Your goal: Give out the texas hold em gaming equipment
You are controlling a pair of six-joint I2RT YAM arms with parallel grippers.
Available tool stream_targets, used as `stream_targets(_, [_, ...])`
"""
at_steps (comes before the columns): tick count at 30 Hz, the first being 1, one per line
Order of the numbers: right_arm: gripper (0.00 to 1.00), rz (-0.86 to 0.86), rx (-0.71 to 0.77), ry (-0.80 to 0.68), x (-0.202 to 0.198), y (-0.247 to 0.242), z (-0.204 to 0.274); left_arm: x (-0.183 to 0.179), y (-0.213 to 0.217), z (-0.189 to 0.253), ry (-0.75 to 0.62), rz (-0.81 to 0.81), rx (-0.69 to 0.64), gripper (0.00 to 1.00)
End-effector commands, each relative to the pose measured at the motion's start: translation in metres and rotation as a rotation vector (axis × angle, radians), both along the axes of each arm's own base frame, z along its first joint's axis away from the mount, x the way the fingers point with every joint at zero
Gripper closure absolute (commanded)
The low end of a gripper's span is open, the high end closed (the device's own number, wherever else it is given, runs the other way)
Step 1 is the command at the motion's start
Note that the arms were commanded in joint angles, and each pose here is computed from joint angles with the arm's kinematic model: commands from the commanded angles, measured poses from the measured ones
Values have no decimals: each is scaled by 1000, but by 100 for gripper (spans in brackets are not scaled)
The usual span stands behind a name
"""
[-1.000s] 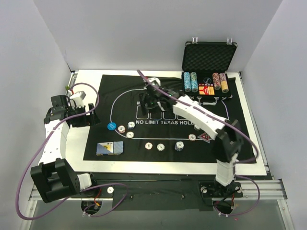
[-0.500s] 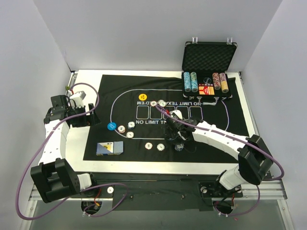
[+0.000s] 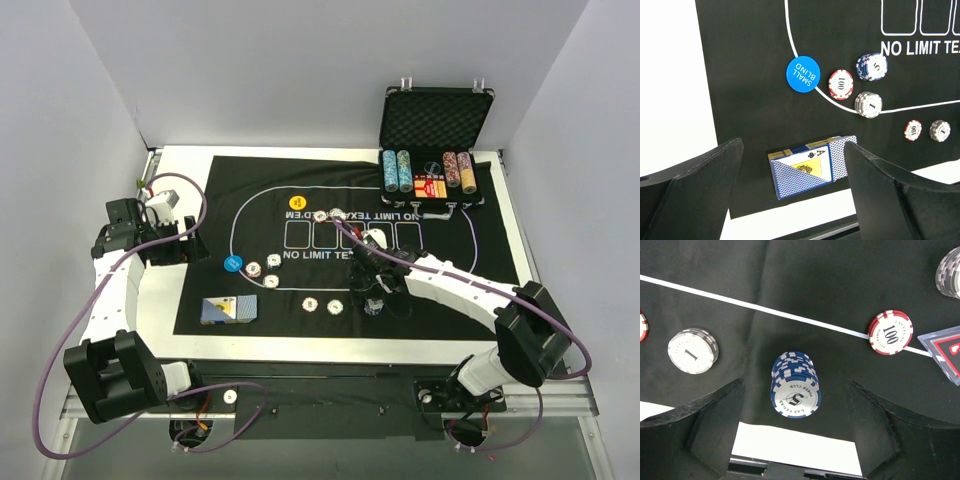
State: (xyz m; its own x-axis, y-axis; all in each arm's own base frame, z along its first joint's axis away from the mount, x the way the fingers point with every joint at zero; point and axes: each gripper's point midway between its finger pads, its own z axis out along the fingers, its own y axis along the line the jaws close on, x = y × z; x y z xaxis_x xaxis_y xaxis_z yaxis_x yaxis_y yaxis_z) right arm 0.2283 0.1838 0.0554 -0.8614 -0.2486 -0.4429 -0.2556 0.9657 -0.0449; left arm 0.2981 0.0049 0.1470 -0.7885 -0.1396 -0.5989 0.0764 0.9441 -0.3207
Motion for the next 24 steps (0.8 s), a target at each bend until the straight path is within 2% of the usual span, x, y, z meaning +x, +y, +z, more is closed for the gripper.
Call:
stream_targets(1, [26,-16,11,18,-4,-1,-6,6,3,17,-58,-5,18,7])
stream_targets(15, [35,-31,9,54,-14,-6,-25,7,3,18,-60,-5,17,7])
stream_targets(24, [50,-44,14,55,-13,-8,-27,6,3,18,-59,-5,18,7])
